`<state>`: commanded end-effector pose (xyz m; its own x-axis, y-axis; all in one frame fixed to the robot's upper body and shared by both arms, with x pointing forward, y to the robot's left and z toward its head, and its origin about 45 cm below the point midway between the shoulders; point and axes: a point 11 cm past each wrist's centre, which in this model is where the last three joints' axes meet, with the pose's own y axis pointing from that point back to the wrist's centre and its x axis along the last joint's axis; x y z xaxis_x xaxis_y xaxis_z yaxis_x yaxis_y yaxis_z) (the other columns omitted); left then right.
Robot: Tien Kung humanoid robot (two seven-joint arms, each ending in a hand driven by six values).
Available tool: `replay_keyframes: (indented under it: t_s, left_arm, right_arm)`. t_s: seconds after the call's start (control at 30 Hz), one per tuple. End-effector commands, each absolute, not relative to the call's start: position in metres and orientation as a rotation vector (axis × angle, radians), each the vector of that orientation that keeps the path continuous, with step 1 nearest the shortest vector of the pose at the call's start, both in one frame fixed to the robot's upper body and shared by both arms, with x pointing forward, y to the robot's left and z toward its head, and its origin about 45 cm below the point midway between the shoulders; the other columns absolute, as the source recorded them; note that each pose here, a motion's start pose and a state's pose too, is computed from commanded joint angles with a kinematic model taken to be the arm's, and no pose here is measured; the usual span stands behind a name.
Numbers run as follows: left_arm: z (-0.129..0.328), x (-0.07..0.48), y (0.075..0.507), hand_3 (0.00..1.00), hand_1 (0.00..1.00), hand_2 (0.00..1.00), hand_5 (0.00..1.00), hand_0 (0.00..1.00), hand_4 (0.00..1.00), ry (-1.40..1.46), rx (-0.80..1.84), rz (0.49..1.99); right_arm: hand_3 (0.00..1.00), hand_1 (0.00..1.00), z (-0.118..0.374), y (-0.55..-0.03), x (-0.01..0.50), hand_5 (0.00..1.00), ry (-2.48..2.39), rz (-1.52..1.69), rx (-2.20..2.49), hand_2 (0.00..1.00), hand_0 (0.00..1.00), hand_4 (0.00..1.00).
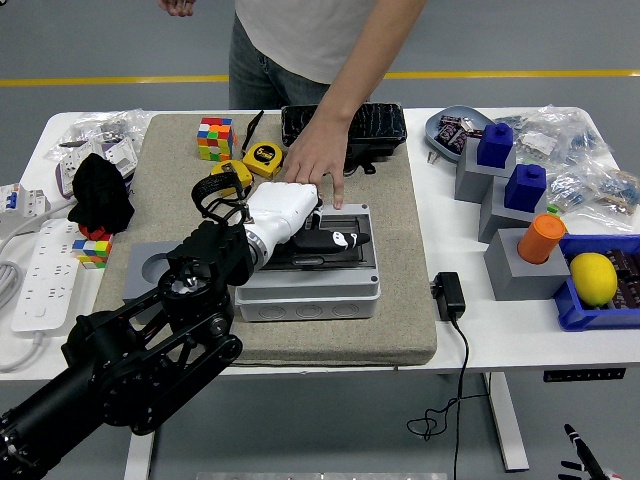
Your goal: Fetch the battery,place it into the box,close the lid of the box
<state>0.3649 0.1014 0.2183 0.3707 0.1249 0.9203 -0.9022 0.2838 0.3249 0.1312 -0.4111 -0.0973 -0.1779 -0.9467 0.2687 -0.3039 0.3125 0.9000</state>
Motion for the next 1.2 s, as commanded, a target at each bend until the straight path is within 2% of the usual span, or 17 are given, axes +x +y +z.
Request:
replay_keyframes:
  t_s: [0.23,0.37,0.5,0.53,0.7,0.73,0.9,0.93,1.1,1.13,1.2]
  left_arm:
    - [0.224,0.368,0.104,0.224,0.126,0.213,0.998,0.134,0.998,-0.956,1.022,0.878]
    - [0.238,0.371,0.108,0.254,0.139,0.22,0.998,0.165,0.998,-0.973,0.945,0.949]
    - [0.259,0.371,0.118,0.254,0.139,0.22,0.998,0.165,0.998,-0.966,0.756,1.075]
    - [0.266,0.372,0.121,0.364,0.294,0.323,0.998,0.22,0.998,-0.962,0.692,1.111]
    - [0.293,0.371,0.152,0.364,0.294,0.323,0.998,0.22,0.998,-0.846,0.336,1.316]
    - [0.298,0.371,0.163,0.562,0.625,0.584,0.971,0.466,0.998,-0.824,0.271,1.366]
    - [0.304,0.368,0.204,0.562,0.625,0.584,0.971,0.466,0.998,-0.735,0.066,1.45]
    - [0.302,0.366,0.213,0.742,0.838,0.783,0.963,0.771,0.998,-0.713,0.027,1.457]
    - [0.292,0.359,0.251,0.742,0.838,0.783,0.963,0.771,0.998,-0.547,-0.12,1.511]
    - [0.289,0.358,0.258,0.895,0.995,0.936,0.998,0.937,0.998,-0.5,-0.141,1.526]
    - [0.278,0.356,0.274,0.895,0.995,0.936,0.998,0.937,0.998,-0.404,-0.168,1.561]
  right_arm:
    - [0.772,0.717,-0.097,-0.411,0.131,0.998,-1.68,-0.897,1.144,0.722,0.805,0.998]
    - [0.772,0.717,-0.098,-0.41,0.131,0.998,-1.681,-0.899,1.144,0.722,0.805,0.998]
    - [0.772,0.717,-0.098,-0.409,0.13,0.998,-1.683,-0.904,1.143,0.722,0.805,0.998]
    - [0.772,0.717,-0.098,-0.409,0.13,0.998,-1.683,-0.905,1.142,0.722,0.805,0.998]
    - [0.772,0.717,-0.099,-0.408,0.128,0.998,-1.685,-0.912,1.139,0.722,0.805,0.998]
    - [0.771,0.717,-0.099,-0.408,0.129,0.998,-1.687,-0.913,1.139,0.721,0.806,0.998]
    - [0.771,0.717,-0.1,-0.406,0.129,0.998,-1.689,-0.919,1.142,0.721,0.806,0.998]
    - [0.771,0.717,-0.1,-0.405,0.128,0.998,-1.691,-0.921,1.141,0.721,0.805,0.998]
    - [0.771,0.717,-0.1,-0.406,0.126,0.998,-1.693,-0.924,1.133,0.721,0.805,0.998]
    - [0.771,0.73,-0.1,-0.406,0.126,0.998,-1.695,-0.924,1.131,0.726,0.835,0.998]
    - [0.771,0.73,-0.1,-0.407,0.127,0.998,-1.703,-0.921,1.126,0.726,0.835,0.998]
